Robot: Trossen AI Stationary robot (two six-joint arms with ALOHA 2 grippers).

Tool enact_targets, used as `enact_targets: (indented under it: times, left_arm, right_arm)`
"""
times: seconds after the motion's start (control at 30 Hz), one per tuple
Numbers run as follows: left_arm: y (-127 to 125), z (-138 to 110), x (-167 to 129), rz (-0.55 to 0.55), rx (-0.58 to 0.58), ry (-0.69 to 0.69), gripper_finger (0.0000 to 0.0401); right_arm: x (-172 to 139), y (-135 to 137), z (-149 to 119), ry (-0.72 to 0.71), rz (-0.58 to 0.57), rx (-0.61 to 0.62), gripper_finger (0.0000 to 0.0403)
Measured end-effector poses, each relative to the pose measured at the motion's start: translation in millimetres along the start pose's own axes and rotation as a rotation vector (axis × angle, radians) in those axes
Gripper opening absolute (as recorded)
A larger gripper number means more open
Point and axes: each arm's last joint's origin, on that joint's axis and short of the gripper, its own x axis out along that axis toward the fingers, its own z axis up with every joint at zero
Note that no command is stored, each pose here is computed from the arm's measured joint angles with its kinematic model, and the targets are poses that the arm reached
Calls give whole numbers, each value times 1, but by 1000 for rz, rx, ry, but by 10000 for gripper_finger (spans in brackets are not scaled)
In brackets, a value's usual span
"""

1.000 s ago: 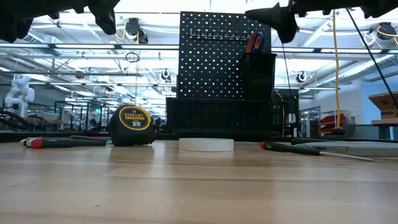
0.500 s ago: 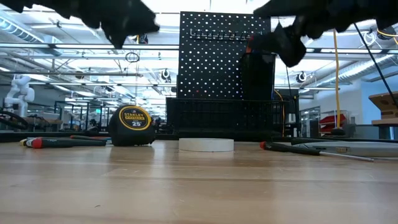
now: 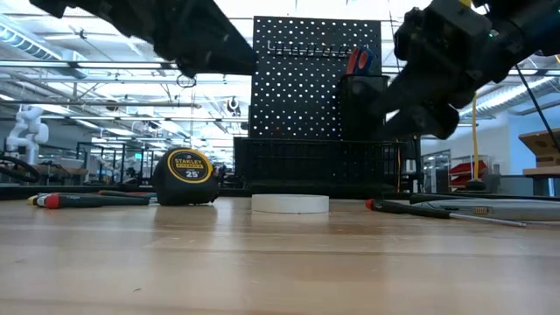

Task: Hang tools onto peg board
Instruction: Put the silver cutter into the black wire basket on the peg board

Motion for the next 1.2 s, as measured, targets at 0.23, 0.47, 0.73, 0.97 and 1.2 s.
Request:
enact_targets:
  times: [0.23, 0.47, 0.73, 0.97, 1.2]
  left_arm:
    - [-5, 10, 8, 8, 67, 138, 143]
    - [-9, 8, 12, 5, 97, 156, 143]
    - [-11, 19, 9, -3, 119, 155, 143]
    - [-36, 54, -9, 31, 171, 182, 143]
    - [-52, 53, -20, 23, 237, 181, 143]
  right_arm:
    - [-3, -2, 0, 21, -9, -3, 281]
    - [-5, -4, -3, 165, -84, 62, 281]
    - [-2, 21, 28, 265, -224, 25, 281]
    - [7, 51, 25, 483, -375, -104, 281]
    - [0, 52, -5, 753, -574, -174, 281]
